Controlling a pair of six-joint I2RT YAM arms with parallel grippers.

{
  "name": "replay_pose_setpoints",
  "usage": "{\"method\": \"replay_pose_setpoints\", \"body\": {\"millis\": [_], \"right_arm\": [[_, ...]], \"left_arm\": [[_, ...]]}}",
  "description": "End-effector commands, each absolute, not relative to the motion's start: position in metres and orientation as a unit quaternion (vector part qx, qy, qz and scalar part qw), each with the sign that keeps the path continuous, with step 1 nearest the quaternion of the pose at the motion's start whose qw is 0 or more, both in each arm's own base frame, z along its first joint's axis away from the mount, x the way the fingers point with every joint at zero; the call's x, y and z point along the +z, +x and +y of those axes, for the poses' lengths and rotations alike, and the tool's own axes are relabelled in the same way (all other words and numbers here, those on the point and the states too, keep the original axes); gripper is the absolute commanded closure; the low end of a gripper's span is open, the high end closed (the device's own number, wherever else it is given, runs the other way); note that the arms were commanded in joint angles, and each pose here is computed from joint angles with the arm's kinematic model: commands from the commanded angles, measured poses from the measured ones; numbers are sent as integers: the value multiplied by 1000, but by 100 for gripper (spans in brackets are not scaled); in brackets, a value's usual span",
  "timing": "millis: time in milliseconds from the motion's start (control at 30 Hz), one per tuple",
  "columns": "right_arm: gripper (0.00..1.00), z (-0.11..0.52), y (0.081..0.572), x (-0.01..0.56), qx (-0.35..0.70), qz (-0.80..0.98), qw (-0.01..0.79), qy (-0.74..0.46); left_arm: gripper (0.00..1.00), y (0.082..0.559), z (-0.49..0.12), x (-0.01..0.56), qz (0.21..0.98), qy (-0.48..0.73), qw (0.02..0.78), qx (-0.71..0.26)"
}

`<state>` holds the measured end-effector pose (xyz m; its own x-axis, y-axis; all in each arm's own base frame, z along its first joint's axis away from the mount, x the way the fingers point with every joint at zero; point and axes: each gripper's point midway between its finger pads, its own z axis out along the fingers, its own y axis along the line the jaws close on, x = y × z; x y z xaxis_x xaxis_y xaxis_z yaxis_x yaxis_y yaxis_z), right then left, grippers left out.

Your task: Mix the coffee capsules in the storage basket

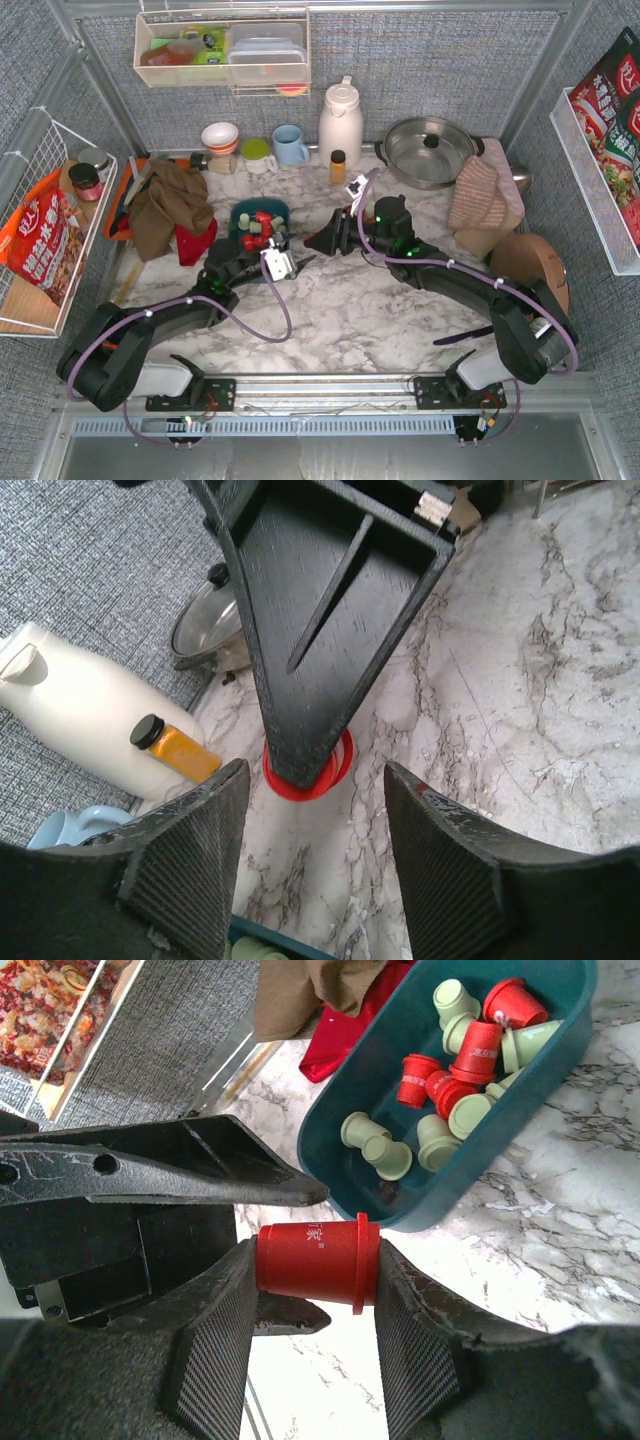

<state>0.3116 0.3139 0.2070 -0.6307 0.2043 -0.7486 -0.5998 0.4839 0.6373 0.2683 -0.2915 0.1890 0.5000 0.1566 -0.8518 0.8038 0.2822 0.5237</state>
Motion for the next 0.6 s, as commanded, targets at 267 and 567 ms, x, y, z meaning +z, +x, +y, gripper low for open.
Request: {"method": "replay_pose_setpoints", "body": {"millis": [267,567], "right_arm": [[64,327,306,217,519,733,415,-146],[46,318,308,217,490,747,427,-143]], "left_arm": [[56,257,-299,209,399,548,688,-261],[76,265,-297,201,419,556,677,-239]]}}
